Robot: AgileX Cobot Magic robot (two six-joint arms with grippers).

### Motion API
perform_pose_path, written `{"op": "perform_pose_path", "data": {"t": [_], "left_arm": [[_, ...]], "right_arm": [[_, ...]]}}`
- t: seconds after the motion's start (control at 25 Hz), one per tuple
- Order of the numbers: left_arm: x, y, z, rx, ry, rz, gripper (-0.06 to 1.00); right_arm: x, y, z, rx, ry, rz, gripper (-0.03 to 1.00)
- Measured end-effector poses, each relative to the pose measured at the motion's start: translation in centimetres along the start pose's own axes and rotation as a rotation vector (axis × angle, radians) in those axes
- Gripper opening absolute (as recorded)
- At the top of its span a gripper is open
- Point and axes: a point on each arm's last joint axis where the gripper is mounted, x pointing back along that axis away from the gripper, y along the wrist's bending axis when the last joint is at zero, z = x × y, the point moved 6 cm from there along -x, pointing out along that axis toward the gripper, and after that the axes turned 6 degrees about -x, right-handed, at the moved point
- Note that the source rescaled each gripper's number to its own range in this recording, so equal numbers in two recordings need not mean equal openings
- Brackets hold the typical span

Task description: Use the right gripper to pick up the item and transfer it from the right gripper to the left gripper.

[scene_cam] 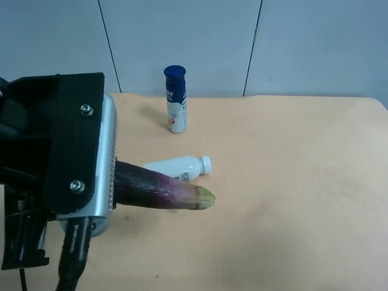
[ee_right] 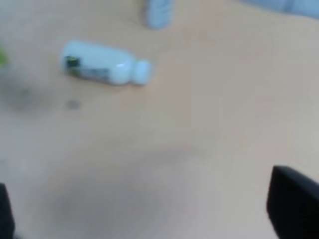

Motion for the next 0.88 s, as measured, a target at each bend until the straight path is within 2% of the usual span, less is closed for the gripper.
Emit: {"op": "perform_pose_path", "data": {"t": [0.16,0.48,0.6,0.72,0.88], "left_arm": [[0.0,0.0,-0.3,0.009,-0.019,0.002,0.00],[0.0,0.0,-0.3,0.062,-0.020,0.002,0.00],[0.0,0.3,-0.2,0.101,-0.012,-0.017,0.00],[0.0,1.3,0.3,0.178,0.011,-0.080,0.00],[0.1,3.7,2.2,0.375,0.057,-0.184,0.00]], "right_arm": [[0.2,-0.6,-0.1,-0.072,-0.036,0.152,1.00],[0.2,-1.7,-0.2,-0.187,-0.059,0.388,1.00],[0.2,-1.9,-0.2,-0.203,-0.062,0.421,1.00],[0.2,-1.9,-0.2,-0.204,-0.062,0.423,1.00],[0.2,-1.9,-0.2,-0.204,-0.062,0.423,1.00]]}}
